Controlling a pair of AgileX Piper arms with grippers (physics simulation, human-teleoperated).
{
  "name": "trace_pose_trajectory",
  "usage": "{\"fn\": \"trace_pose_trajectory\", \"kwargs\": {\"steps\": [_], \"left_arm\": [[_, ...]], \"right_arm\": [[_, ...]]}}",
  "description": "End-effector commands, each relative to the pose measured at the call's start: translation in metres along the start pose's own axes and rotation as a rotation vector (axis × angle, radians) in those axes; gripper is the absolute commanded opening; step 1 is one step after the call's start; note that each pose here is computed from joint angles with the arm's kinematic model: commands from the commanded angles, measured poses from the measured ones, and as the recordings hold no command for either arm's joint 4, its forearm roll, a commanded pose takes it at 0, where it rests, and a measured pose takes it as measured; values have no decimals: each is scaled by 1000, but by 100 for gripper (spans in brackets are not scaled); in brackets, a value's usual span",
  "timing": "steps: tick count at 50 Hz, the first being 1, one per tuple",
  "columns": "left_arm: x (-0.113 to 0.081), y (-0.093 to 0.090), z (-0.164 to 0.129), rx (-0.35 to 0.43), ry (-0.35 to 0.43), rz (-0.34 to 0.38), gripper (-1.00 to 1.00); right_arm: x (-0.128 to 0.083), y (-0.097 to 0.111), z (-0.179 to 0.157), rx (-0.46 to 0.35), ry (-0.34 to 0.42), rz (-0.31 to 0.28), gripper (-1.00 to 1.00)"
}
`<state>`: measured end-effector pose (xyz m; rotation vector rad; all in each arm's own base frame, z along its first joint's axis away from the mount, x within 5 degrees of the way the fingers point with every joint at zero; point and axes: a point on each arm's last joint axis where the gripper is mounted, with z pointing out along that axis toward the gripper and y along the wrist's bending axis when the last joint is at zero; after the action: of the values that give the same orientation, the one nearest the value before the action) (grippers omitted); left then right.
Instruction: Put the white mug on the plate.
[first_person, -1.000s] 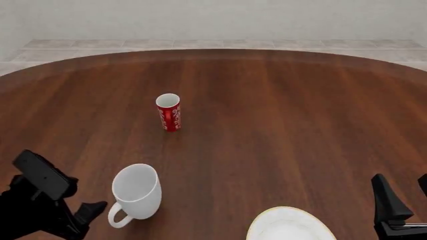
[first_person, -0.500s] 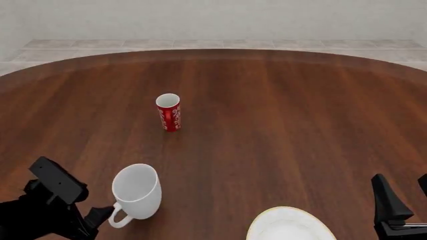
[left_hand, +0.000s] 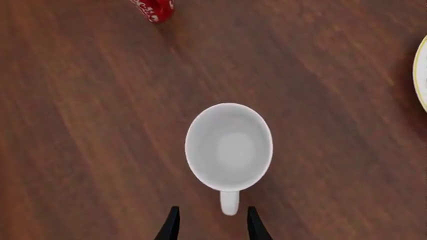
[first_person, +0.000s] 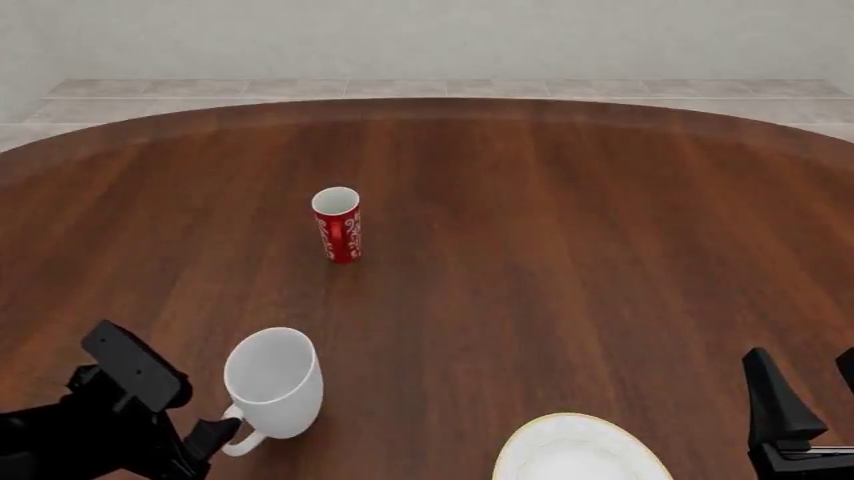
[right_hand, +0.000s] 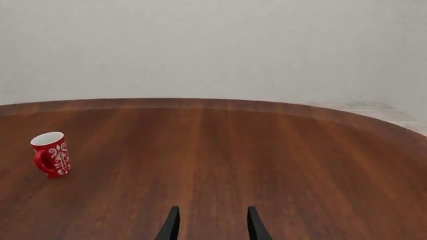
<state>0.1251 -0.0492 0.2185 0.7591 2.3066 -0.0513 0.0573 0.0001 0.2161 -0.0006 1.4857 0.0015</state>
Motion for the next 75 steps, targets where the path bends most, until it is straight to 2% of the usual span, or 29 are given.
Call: {"fn": "trace_pose_trajectory", "kwargs": {"steps": [1,59,75], "left_arm": [[2,-3,7,13,6,-4,100],[8,-12,37,50,44,-21,100],[16,-14,46,57,66,-29,100]], "right_arm": [[0,0,0,0,0,0,100],[0,0,0,0,0,0,100],[0,0,0,0,0,0,100]]}}
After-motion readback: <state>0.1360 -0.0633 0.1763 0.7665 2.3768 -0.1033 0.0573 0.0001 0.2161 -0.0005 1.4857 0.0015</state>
